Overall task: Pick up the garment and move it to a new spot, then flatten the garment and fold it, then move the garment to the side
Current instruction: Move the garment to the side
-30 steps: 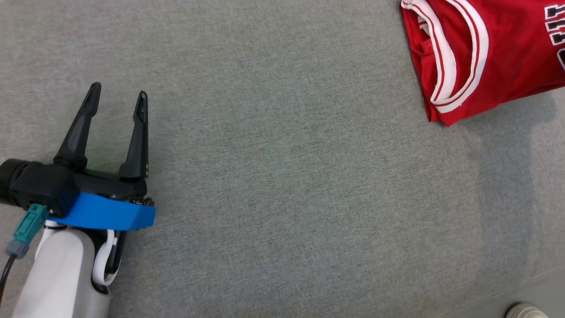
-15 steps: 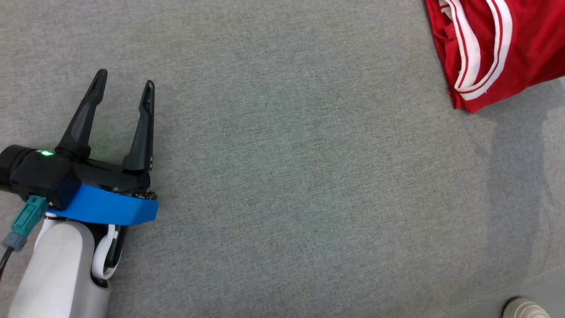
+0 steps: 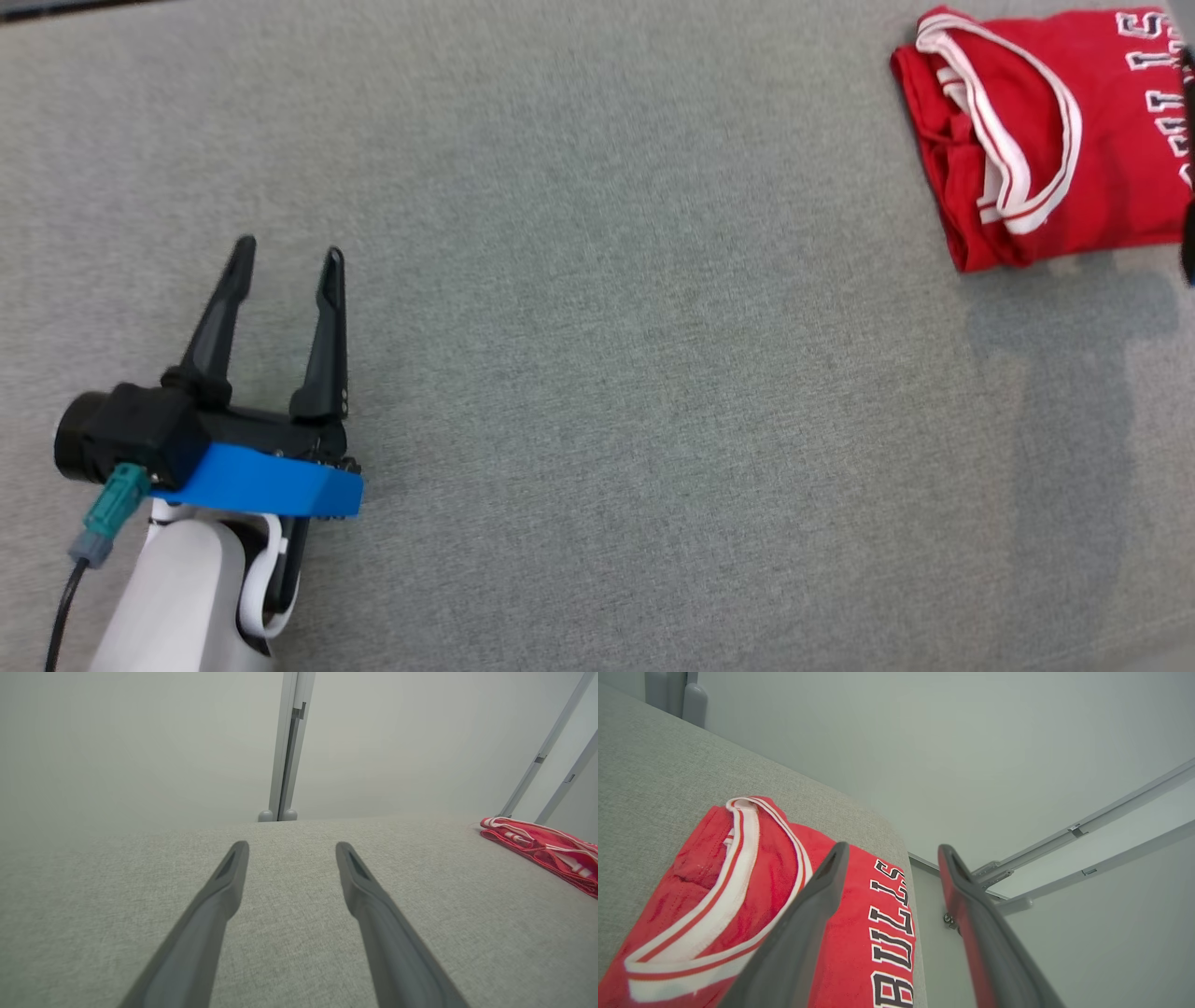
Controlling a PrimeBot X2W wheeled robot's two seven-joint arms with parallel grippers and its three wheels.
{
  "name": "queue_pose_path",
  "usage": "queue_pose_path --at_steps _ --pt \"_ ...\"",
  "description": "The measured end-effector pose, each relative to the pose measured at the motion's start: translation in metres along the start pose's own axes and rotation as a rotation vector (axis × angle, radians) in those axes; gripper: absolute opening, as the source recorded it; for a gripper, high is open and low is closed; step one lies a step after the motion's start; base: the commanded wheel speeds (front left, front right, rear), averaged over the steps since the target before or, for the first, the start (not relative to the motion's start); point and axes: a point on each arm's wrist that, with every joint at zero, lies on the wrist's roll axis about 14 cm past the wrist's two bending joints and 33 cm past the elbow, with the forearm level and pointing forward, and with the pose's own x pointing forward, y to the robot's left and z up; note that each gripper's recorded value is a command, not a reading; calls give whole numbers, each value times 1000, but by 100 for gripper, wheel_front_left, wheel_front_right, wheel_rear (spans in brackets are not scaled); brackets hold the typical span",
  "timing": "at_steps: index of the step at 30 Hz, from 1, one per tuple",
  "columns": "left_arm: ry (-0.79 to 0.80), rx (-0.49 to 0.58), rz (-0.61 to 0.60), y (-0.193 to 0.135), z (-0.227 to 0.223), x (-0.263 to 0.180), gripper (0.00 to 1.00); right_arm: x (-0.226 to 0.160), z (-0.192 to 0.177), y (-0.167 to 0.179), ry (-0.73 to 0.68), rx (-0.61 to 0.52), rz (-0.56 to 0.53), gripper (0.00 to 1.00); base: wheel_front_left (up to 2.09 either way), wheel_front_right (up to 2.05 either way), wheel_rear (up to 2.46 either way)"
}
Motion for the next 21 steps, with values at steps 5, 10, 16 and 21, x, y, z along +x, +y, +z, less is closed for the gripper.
queue_pose_path --at_steps 5,10,16,21 --pt "-2 -4 54 1 11 -27 100 -27 12 32 -92 196 35 100 0 0 0" --pt "-2 -2 121 7 20 -62 100 -66 31 64 -213 369 77 100 0 0 0" --pt "-24 -3 200 12 33 -103 100 -110 49 93 -297 509 115 100 0 0 0" --pt "-53 -9 261 16 41 -130 100 -138 65 117 -347 602 141 100 0 0 0"
